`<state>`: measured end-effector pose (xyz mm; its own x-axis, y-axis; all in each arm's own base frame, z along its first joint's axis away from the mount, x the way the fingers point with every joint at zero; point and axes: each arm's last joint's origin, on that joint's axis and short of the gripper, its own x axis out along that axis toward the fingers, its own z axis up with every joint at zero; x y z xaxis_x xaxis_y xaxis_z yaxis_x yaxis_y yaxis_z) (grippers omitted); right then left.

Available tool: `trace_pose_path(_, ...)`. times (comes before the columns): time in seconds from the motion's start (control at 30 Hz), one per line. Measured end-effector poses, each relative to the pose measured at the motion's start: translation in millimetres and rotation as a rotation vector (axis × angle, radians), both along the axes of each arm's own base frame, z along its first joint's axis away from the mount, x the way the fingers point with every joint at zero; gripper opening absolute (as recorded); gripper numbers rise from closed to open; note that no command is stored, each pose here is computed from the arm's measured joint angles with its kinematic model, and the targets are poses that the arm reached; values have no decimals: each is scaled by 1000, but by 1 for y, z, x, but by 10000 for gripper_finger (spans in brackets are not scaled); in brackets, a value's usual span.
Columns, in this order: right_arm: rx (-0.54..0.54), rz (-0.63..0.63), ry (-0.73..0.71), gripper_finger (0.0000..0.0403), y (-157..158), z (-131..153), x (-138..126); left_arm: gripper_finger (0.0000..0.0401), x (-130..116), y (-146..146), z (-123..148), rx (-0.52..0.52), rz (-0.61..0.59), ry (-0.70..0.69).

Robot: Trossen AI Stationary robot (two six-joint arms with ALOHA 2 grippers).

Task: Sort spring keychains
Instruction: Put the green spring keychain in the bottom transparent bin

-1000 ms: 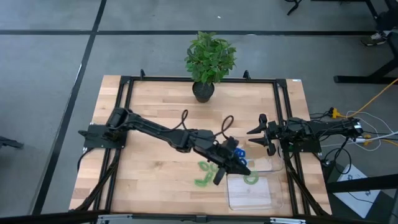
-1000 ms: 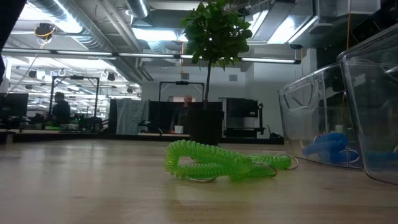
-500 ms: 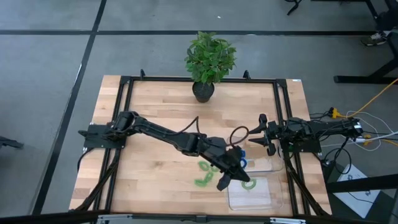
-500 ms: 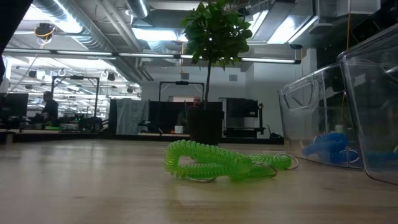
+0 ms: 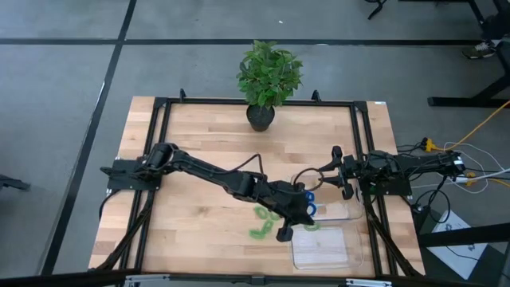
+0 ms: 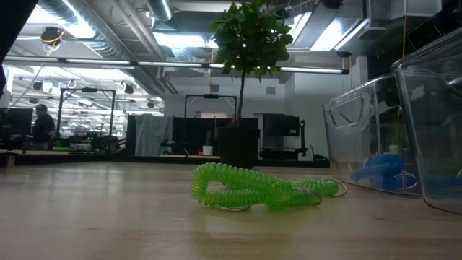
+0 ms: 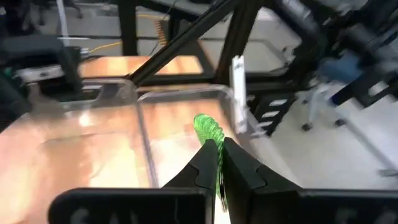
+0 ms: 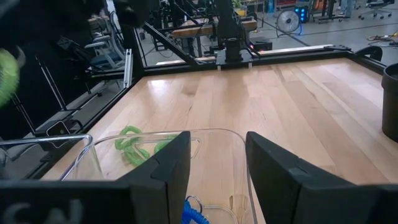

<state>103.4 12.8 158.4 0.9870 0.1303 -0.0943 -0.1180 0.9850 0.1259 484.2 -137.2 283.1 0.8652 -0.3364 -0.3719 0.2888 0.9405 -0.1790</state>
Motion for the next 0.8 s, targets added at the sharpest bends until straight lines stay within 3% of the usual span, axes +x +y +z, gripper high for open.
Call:
trace_pose_path(0.43,0,0,0,154,0,0,0,8,7,-2,-23,139,-13,1)
trace_pose_path(0.8,0,0,0,154,0,0,0,27,4,-10,-24,131,-134,11)
